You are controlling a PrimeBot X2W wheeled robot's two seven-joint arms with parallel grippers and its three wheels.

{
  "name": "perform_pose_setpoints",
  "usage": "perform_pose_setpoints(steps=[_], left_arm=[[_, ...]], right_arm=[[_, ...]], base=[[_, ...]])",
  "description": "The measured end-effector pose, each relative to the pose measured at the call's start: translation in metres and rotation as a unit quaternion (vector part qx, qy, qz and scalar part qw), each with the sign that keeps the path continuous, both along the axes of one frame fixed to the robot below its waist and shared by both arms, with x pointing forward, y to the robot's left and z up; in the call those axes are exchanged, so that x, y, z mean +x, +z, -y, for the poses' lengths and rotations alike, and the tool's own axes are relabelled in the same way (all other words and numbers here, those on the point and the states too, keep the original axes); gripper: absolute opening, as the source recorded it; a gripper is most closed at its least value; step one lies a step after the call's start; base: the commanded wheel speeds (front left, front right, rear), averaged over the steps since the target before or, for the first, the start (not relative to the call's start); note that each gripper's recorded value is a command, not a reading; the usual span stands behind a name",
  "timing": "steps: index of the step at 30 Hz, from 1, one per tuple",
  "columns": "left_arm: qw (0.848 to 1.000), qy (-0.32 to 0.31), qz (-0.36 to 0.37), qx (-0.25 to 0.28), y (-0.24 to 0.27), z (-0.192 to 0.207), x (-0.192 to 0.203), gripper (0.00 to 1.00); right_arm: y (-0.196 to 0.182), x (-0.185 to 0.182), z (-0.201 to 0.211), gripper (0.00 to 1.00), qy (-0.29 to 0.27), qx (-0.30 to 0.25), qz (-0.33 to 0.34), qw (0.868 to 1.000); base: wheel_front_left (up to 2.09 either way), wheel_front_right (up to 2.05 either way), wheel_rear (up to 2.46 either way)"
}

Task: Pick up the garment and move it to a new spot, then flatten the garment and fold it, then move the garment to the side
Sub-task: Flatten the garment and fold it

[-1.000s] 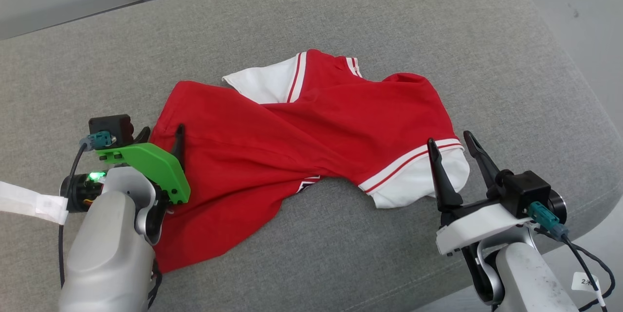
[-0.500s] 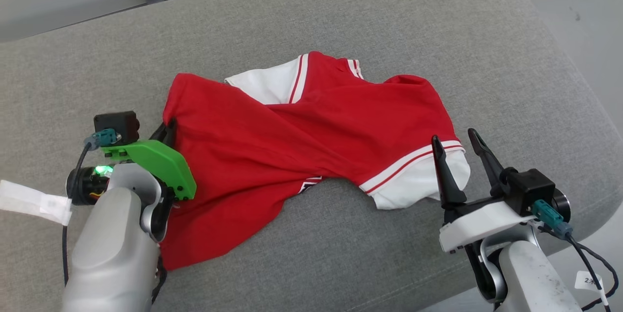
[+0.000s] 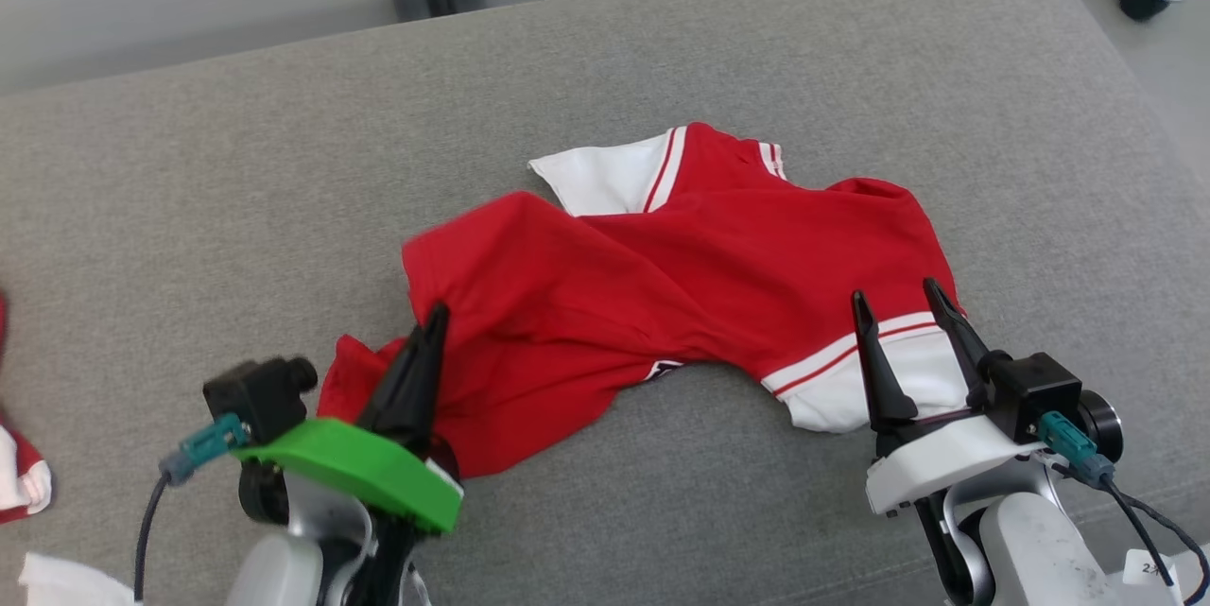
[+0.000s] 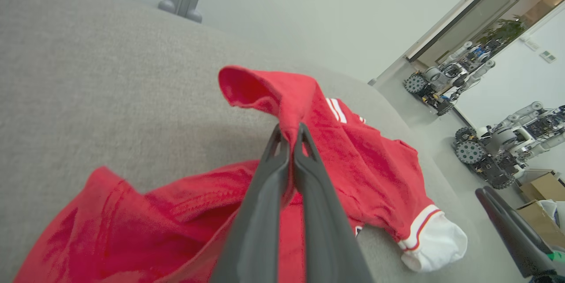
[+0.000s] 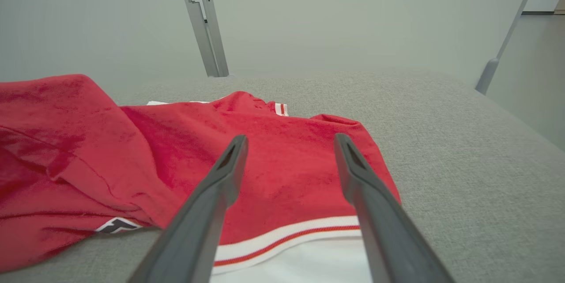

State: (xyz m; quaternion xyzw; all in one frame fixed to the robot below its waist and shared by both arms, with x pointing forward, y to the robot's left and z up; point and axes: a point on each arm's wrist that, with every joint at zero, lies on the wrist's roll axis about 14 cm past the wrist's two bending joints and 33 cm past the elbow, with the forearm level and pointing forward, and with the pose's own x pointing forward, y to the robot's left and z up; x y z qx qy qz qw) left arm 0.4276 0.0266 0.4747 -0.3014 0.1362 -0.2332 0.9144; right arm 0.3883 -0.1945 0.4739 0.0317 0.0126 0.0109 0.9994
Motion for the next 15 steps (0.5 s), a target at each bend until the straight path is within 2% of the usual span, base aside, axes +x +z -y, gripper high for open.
perform_pose_setpoints(steps=[5,12,13,14,15], left_arm=[[0.997,-0.007,-0.080,0.003,-0.021,-0.016,-0.061,0.00],[0.987,-0.001,-0.156,0.037,-0.050,-0.030,-0.108,0.01],[0.986,0.001,-0.162,0.045,-0.055,-0.032,-0.110,0.11],[0.984,0.002,-0.172,0.054,-0.061,-0.035,-0.114,0.65],[0.982,0.011,-0.178,0.067,-0.067,-0.040,-0.116,1.00]], right_arm=[[0.002,0.007,-0.018,1.00,0.027,0.003,0.004,1.000],[0.006,0.017,-0.043,1.00,0.062,0.007,0.009,0.998],[0.007,0.018,-0.046,1.00,0.066,0.008,0.010,0.998],[0.007,0.018,-0.049,1.00,0.071,0.008,0.009,0.997],[0.007,0.019,-0.052,1.00,0.075,0.009,0.010,0.997]], base=[[0.00,0.00,0.00],[0.00,0.00,0.00],[0.00,0.00,0.00],[0.00,0.00,0.00],[0.00,0.00,0.00]])
